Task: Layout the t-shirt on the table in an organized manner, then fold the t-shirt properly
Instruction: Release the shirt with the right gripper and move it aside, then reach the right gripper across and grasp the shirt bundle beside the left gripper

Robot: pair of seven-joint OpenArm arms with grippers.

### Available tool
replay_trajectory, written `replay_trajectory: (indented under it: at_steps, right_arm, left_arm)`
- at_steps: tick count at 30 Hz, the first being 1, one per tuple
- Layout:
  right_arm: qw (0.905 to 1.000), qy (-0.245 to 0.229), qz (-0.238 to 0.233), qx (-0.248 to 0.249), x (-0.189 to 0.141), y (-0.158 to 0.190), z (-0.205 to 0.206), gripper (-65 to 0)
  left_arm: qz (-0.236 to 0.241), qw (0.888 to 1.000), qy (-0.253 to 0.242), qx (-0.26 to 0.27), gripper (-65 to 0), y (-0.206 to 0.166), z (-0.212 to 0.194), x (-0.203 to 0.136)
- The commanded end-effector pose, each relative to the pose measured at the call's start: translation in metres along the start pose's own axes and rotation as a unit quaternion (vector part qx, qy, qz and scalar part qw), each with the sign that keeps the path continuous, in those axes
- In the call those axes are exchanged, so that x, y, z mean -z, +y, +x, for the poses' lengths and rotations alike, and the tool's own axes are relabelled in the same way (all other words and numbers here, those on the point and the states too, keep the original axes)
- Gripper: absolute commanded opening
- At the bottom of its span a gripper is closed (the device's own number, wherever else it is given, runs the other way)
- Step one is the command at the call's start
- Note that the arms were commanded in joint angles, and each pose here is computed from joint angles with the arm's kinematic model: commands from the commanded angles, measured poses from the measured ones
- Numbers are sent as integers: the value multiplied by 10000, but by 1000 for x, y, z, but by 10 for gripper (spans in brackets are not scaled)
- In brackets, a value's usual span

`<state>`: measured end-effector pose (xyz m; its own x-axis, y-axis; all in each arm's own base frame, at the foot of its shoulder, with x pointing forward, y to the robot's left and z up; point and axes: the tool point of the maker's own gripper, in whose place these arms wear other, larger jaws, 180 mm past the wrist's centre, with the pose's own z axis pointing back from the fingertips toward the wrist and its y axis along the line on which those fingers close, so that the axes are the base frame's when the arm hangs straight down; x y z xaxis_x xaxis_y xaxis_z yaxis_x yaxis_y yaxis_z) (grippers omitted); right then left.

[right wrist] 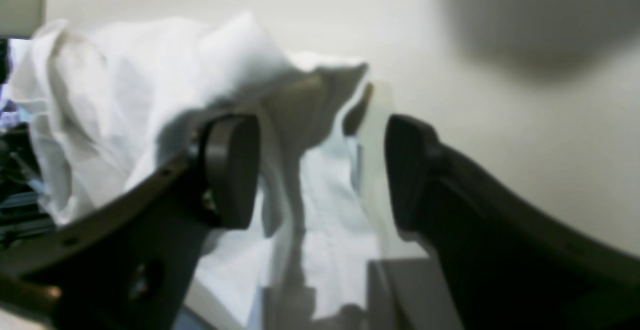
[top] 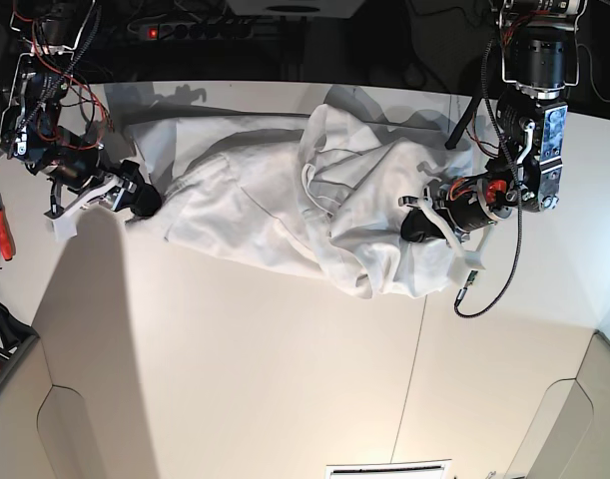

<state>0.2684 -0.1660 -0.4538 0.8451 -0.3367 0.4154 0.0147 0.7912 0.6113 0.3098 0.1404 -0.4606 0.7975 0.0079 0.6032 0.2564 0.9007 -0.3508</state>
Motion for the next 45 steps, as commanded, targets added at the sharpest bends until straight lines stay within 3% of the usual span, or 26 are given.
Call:
replay_trajectory:
  at_steps: [1,4,13,14,15,17,18,23,32,38,45]
  right_arm:
    - [9998,150,69,-97,1,5,-2,-253]
    - [9989,337,298,-113,6,18,-9,-253]
    - [9983,434,355,-188,11,23,-13,-262]
    - [9983,435,353,-189,11,23,-13,-307]
    - [9983,434,355,-188,11,23,-13,-385]
    - [9983,420,364,-185,11,24,-13,-600]
    - [9983,386,396,-168,11,26,-11,-650]
    - [9971,89,750,-63,9,42,5,-650]
    - [9894,-289,1152,-830,-10,94,41,-650]
    - [9739,-539,1983,-969,-8,162,41,-650]
    - [9442,-102,3061,-1211,23,265,-3,-650]
  left_arm:
    - [228,9996,142,96,-650,12,-1,-3]
    - [226,9996,142,95,-650,12,-1,-3]
    - [228,9996,144,96,-650,12,-2,-3]
    - [228,9996,144,96,-650,12,-2,-3]
    - [228,9996,144,96,-650,12,-2,-3]
    - [228,9996,144,96,-650,12,-2,-3]
    - [228,9996,144,96,-650,12,-2,-3]
    - [228,9996,152,94,-650,12,-2,-4]
    - [224,9996,148,93,-650,12,-2,-3]
    - [178,9998,107,38,-650,10,-1,-3]
    - [145,9999,80,3,-650,9,0,-3]
